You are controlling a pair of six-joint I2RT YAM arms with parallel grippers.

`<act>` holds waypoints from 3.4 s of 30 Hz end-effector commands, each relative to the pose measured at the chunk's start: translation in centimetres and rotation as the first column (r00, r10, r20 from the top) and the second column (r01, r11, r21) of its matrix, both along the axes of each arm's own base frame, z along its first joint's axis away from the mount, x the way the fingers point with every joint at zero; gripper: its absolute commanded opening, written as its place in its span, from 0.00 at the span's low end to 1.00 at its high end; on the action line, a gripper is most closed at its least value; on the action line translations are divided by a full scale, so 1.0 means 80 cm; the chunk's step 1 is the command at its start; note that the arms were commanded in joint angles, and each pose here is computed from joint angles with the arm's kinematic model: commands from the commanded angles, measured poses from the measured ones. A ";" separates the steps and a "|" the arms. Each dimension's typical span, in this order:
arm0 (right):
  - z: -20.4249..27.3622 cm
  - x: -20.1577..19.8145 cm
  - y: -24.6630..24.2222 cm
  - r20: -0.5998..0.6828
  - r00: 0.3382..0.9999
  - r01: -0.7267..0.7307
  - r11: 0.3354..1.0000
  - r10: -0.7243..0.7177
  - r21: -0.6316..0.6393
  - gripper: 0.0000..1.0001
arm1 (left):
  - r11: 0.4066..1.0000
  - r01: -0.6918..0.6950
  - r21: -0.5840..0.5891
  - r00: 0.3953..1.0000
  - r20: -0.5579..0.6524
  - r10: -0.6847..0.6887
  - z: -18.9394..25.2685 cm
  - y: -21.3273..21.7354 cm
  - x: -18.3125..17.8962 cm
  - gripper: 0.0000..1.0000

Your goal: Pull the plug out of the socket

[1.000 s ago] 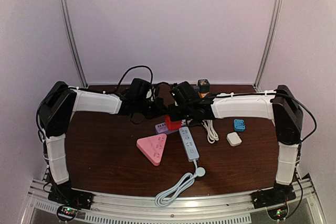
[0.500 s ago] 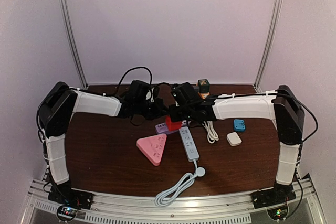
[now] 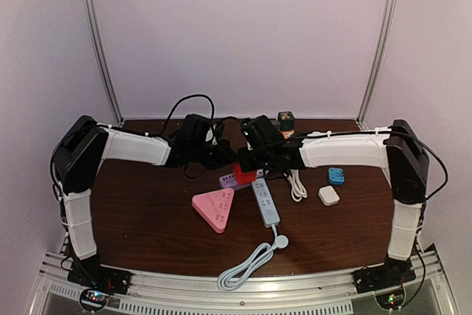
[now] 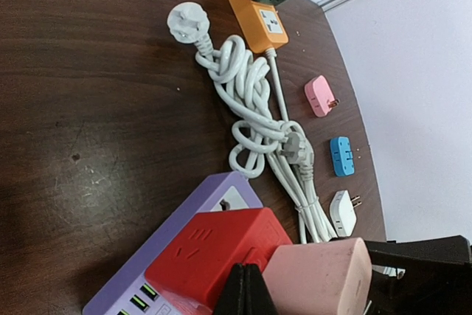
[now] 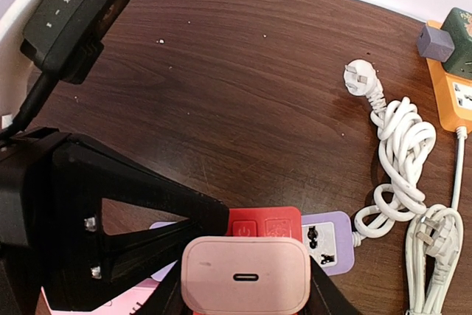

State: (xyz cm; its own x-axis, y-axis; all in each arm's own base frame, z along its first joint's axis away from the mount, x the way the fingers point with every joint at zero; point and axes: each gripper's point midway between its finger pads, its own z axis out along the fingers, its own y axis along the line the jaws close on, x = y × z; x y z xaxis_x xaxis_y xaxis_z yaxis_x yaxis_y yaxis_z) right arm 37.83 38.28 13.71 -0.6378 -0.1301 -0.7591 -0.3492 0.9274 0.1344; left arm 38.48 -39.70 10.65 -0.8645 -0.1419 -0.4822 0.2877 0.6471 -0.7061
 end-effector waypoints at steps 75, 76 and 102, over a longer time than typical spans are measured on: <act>-0.120 -0.200 -0.276 -0.524 0.798 0.289 0.952 -0.296 -0.097 0.14 | 0.977 0.186 0.106 0.983 -0.020 -0.185 0.035 -0.036 -0.070 0.00; -0.121 -0.200 -0.276 -0.527 0.797 0.288 0.953 -0.295 -0.098 0.16 | 0.977 0.186 0.106 0.982 -0.019 -0.185 0.036 -0.035 -0.071 0.00; -0.126 -0.185 -0.269 -0.503 0.809 0.280 0.952 -0.304 -0.125 0.38 | 0.980 0.159 0.116 0.987 -0.013 -0.159 0.038 -0.018 -0.073 0.00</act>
State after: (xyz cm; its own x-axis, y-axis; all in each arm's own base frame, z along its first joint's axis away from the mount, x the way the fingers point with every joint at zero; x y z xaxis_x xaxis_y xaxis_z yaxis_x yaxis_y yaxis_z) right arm 22.93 16.75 4.32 -0.9438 0.1106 -0.3116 0.0479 0.9782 0.2020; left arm 32.28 -41.64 12.16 -0.8904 0.0812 -0.4478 0.3786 0.6782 -0.6298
